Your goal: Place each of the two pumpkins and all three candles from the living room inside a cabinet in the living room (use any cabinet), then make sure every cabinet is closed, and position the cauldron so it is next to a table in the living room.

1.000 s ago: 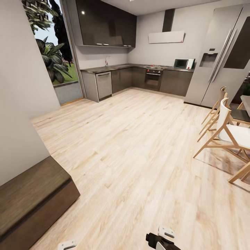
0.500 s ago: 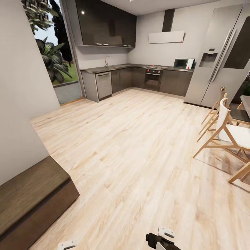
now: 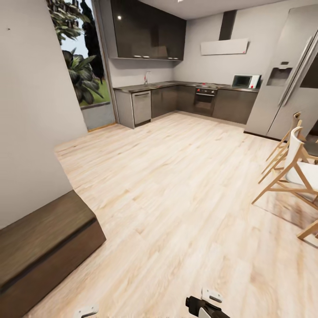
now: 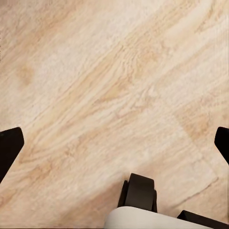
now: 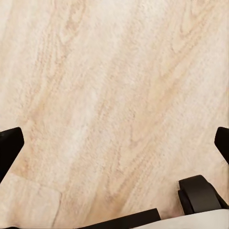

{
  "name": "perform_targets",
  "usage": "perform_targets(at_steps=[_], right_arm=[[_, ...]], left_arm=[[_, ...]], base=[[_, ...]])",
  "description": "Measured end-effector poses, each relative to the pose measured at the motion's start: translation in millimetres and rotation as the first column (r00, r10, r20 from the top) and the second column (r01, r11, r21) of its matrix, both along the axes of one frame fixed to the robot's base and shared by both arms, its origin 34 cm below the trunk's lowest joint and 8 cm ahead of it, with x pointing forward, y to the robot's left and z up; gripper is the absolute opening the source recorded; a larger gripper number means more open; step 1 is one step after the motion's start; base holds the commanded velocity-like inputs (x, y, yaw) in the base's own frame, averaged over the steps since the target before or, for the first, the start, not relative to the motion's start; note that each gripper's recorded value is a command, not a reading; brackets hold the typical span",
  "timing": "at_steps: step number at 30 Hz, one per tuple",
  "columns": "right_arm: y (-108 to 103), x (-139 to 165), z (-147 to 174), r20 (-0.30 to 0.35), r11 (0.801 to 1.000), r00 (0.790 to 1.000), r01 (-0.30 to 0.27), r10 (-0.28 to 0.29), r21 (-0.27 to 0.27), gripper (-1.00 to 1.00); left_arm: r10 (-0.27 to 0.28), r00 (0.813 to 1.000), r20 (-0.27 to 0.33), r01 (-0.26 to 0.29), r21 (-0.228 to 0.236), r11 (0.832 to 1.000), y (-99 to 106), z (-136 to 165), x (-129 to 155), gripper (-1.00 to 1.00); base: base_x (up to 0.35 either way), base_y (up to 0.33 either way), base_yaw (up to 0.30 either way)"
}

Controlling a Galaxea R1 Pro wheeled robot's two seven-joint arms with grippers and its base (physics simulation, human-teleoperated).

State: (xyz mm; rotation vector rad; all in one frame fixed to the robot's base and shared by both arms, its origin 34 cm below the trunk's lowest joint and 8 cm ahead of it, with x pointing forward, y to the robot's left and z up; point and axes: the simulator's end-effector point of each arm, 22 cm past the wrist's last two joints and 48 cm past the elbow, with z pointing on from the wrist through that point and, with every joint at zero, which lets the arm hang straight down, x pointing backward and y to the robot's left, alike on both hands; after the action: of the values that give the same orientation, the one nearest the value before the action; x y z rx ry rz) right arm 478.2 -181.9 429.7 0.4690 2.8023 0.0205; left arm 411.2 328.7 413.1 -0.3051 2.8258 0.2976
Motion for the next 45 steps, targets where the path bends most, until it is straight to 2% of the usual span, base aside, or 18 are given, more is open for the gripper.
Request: perform_targets(at_steps=[8, 29, 37, 45], right_arm=[[-0.1, 0.5, 0.1, 0.002, 1.000, 1.000, 0.001, -0.001, 0.001, 1.00], [0.8, -0.2, 0.0, -0.001, 1.000, 1.000, -0.002, 0.002, 0.000, 1.00], [0.7, -0.3, 0.0, -0.001, 1.000, 1.000, -0.002, 0.002, 0.000, 1.00], [0.8, -0.3, 0.0, -0.001, 1.000, 1.000, -0.002, 0.002, 0.000, 1.00]], left_arm=[[0.000, 1.000, 0.000, 0.000, 0.000, 1.000, 0.2, 0.0, 0.0, 1.00], [0.000, 1.000, 0.002, 0.000, 0.003, 1.000, 2.4, 0.4, 0.4, 1.00], [0.000, 1.000, 0.002, 0.000, 0.002, 1.000, 1.4, 0.3, 0.5, 1.00], [0.000, 1.000, 0.001, 0.000, 0.002, 1.000, 1.1, 0.2, 0.3, 1.00]], base=[[-0.195, -0.152, 0.284], [-0.008, -0.012, 0.287], [0.000, 0.000, 0.092], [0.000, 0.000, 0.250]])
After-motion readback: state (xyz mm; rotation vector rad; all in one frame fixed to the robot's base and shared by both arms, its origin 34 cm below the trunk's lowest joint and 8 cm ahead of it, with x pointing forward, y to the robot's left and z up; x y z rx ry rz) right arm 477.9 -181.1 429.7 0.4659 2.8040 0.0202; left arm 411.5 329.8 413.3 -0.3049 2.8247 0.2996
